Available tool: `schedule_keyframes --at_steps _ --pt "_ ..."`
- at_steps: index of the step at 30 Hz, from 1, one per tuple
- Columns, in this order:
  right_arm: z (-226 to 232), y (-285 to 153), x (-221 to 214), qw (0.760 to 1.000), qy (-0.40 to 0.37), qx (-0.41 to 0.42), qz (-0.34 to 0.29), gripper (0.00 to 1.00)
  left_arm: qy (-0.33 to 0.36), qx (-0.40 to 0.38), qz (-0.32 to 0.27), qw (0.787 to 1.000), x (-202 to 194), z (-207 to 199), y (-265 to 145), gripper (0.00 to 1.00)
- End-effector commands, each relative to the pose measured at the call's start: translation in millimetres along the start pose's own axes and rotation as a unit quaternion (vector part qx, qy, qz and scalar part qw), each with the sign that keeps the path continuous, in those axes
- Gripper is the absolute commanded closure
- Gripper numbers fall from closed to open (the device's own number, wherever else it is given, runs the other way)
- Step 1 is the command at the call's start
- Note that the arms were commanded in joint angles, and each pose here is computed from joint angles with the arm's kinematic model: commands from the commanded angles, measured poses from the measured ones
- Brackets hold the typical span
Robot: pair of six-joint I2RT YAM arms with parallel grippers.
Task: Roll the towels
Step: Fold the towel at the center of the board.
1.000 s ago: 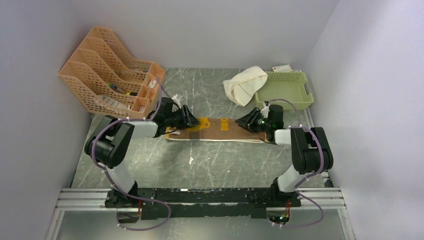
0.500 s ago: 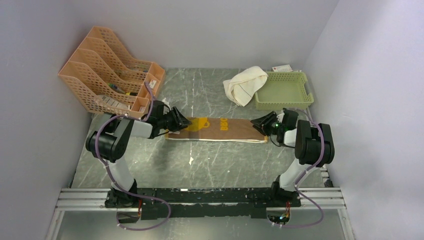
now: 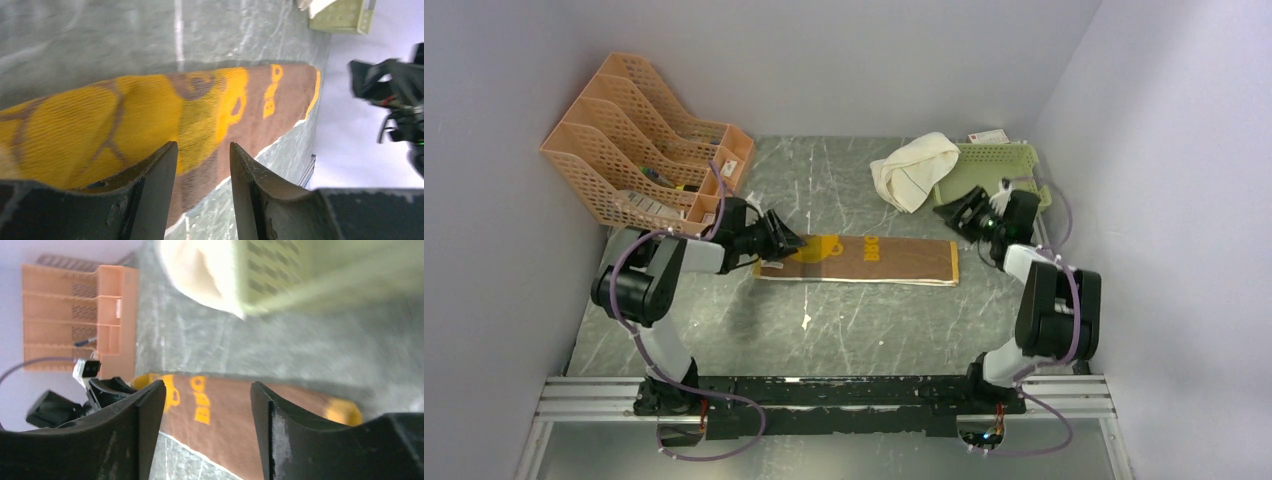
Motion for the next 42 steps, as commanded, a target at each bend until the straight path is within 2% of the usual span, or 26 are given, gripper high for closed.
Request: schedule_keyframes --at_steps 1,4,10,13,15,17,19,23,26,29,31,37,42 --pt "40 -27 37 0.990 -0.132 -0.004 -0.042 0.33 0.100 -0.025 -0.003 0.995 12 -55 -11 0.45" --pt "26 -44 41 0.990 -0.125 -0.024 -0.055 0.32 0.138 -0.005 -0.029 0.990 22 -80 -24 0.44" --pt "-29 -68 29 0.996 -0.034 -0.049 -0.061 0.31 0.178 0.027 -0.070 0.981 36 -113 -54 0.43" --pt "-49 -74 25 0.993 0.006 -0.099 -0.060 0.29 0.178 0.018 -0.070 0.981 37 -119 -64 0.42" --pt "-57 -76 26 0.988 0.001 -0.142 -0.058 0.28 0.178 0.012 -0.069 0.982 37 -121 -70 0.42" --pt "-60 -79 27 0.982 -0.009 -0.178 -0.063 0.02 0.180 0.008 -0.066 0.981 36 -121 -73 0.41" --pt "-60 -80 25 0.980 -0.017 -0.186 -0.075 0.00 0.182 0.006 -0.063 0.981 34 -120 -77 0.40" --pt "-57 -70 25 0.980 -0.080 -0.160 -0.082 0.00 0.183 -0.006 -0.050 0.982 29 -120 -82 0.39" --pt "-65 -61 36 0.988 -0.122 -0.098 -0.001 0.00 0.188 -0.016 -0.037 0.981 26 -122 -86 0.38" --pt "-82 -40 36 0.992 -0.102 -0.004 0.078 0.10 0.194 -0.034 -0.018 0.980 23 -124 -89 0.38" --pt "-95 -28 38 0.990 -0.102 0.024 0.098 0.10 0.203 -0.041 -0.005 0.978 22 -127 -93 0.38" --pt "-113 8 24 0.969 -0.107 0.032 0.220 0.09 0.220 -0.051 0.006 0.974 23 -129 -106 0.37" --pt "-106 6 15 0.957 -0.121 0.000 0.265 0.12 0.208 -0.068 0.026 0.975 17 -124 -104 0.37"
Point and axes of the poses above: each gripper's point midway between its finger pads, its own y axis out along the fingers, its own z axis along the line the jaws close on, x = y × z, the point moved 10 cm from there along -y, back along the fingers, and after that the axes turned 9 degrees about -y, right-handed, at the moved point
